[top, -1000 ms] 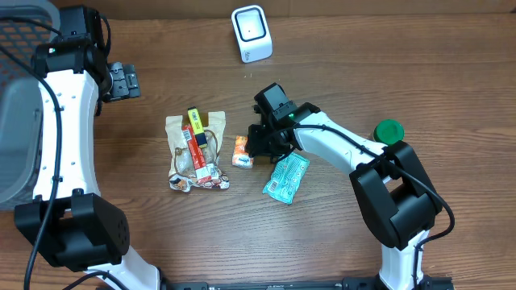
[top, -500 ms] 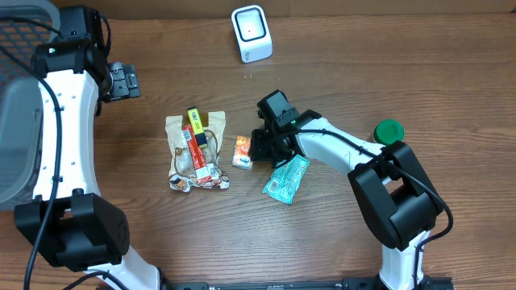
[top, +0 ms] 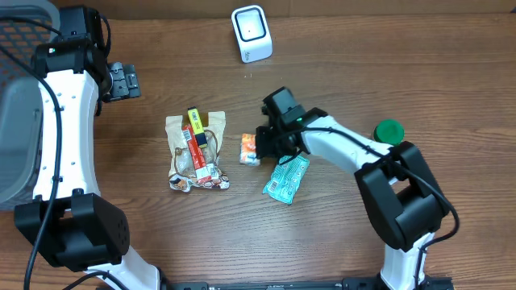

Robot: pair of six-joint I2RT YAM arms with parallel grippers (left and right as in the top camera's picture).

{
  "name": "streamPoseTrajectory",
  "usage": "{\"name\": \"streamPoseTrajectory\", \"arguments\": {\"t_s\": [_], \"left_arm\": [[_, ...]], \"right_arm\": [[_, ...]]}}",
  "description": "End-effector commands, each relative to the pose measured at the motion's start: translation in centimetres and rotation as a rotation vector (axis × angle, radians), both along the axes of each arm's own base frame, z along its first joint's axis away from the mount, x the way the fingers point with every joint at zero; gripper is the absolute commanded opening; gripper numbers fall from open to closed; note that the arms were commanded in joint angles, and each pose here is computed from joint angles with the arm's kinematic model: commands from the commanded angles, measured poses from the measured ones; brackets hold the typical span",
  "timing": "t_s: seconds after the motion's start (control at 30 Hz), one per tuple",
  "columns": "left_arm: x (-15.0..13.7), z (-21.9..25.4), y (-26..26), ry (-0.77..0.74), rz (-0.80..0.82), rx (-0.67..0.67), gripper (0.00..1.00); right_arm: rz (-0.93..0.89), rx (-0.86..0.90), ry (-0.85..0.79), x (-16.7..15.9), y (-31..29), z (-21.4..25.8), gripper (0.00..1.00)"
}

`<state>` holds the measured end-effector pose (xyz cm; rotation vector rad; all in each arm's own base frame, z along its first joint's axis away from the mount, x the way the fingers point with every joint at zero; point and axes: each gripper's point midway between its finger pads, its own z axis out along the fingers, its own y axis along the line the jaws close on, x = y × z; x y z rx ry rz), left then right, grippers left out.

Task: Scan the item barcode
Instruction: 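Lift the orange packet and carry it to the white scanner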

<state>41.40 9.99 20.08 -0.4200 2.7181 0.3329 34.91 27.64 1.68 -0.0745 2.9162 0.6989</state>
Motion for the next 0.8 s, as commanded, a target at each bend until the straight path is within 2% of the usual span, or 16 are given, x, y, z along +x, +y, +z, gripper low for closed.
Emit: {"name": "streamPoseTrajectory", "arguments": {"t_s": [0.0, 0.37, 0.53, 0.77], "left_arm": [[0.3, 0.7, 0.2, -0.017, -0.013, 0.015, 1.0], [0.3, 0.7, 0.2, -0.017, -0.013, 0.015, 1.0], [0.3, 0.7, 0.2, -0.017, -0.013, 0.015, 1.0], [0.3, 0.7, 0.2, -0.017, -0.013, 0.015, 1.0]], "right_arm": [[-0.015, 0.04, -0.135, 3.1, -1.2, 4.8, 0.04], [0.093, 0.008, -0.253, 4.6, -4.2, 11.0, 0.03], [0.137, -0.069, -0.296, 5.3, -5.8, 16.5, 0.03], [0.154, -0.268, -0.477, 6.5, -9.2, 25.6, 0.03]]}}
